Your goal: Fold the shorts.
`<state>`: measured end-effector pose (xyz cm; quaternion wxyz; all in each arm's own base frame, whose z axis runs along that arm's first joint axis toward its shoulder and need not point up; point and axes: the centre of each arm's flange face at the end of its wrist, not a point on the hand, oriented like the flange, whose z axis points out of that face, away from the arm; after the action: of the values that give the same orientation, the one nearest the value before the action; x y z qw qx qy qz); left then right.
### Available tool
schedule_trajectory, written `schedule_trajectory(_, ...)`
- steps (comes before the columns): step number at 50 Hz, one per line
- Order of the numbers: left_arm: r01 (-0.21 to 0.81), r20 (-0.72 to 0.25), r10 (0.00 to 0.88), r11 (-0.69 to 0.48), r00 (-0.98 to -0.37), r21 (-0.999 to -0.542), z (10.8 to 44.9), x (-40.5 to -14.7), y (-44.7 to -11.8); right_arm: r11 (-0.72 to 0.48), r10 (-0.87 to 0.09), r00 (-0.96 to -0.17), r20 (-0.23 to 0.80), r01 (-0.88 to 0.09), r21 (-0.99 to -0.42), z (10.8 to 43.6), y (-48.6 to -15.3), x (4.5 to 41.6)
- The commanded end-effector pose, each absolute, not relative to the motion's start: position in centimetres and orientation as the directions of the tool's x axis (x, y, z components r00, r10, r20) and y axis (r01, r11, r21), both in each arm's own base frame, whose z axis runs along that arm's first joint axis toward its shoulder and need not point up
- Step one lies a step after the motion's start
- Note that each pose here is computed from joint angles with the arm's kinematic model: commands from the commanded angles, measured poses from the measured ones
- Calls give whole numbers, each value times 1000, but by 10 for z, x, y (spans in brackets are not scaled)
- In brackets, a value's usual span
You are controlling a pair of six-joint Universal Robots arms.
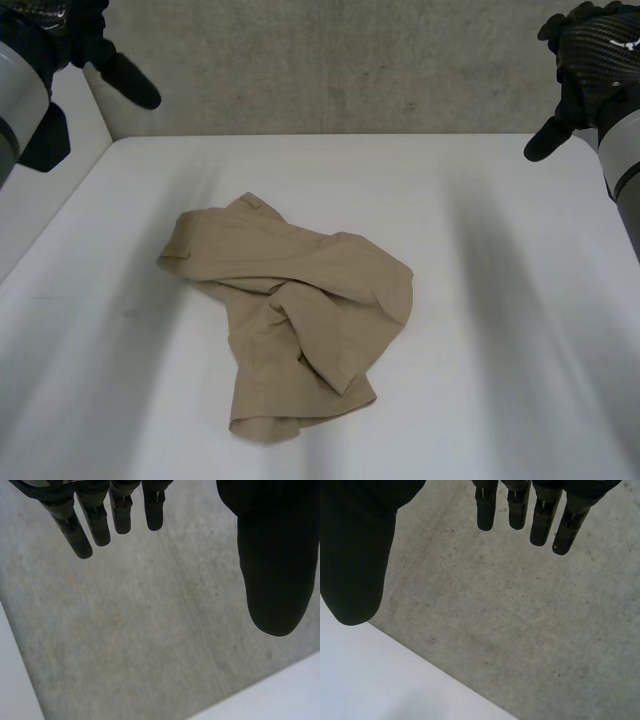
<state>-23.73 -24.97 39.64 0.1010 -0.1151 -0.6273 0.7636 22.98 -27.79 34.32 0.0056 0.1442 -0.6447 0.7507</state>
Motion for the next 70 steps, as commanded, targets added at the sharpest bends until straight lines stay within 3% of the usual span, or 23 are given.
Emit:
schedule_trajectory(1, 52, -68, 326, -59, -943, -997, 385, -230, -253, -93, -211, -968, 132, -115, -989, 355, -269, 227)
schedule_trajectory(11, 32, -20, 380, 25, -925, -999, 380, -225, -254, -97, -214, -964, 158, -140, -985, 359, -267, 226)
schedule_trajectory(30, 48, -27, 376, 46, -926, -998, 373, -220, -258, -105, -315, -928, 201, -177, -979, 353, -262, 238)
schedule_trajectory(36, 66, -62, 365, -1, -929, -998, 360, -222, -272, -119, -415, -863, 287, -261, -958, 341, -258, 248)
schedule_trajectory(38, 81, -83, 364, -22, -928, -996, 353, -223, -279, -126, -504, -776, 379, -369, -921, 321, -252, 254)
schedule_trajectory(42, 155, -174, 360, -81, -917, -985, 330, -231, -301, -128, -575, -700, 423, -434, -892, 303, -248, 260)
schedule_trajectory(46, 235, -255, 357, -99, -899, -967, 303, -237, -322, -75, -685, -630, 367, -439, -895, 271, -242, 279)
schedule_trajectory(54, 422, -427, 366, -99, -827, -901, 230, -249, -362, 66, -718, -666, 203, -356, -932, 228, -259, 303)
schedule_trajectory(57, 469, -471, 371, -101, -800, -877, 211, -252, -371, 118, -725, -677, 126, -303, -946, 206, -265, 316)
schedule_trajectory(58, 490, -488, 380, -100, -785, -866, 201, -253, -374, 149, -717, -691, 91, -279, -948, 184, -273, 328)
schedule_trajectory(62, 541, -523, 449, -101, -725, -835, 167, -258, -382, 173, -688, -718, 104, -301, -938, 158, -281, 340)
schedule_trajectory(70, 545, -516, 497, -99, -698, -833, 146, -258, -390, 166, -618, -768, 169, -337, -927, 128, -302, 355)
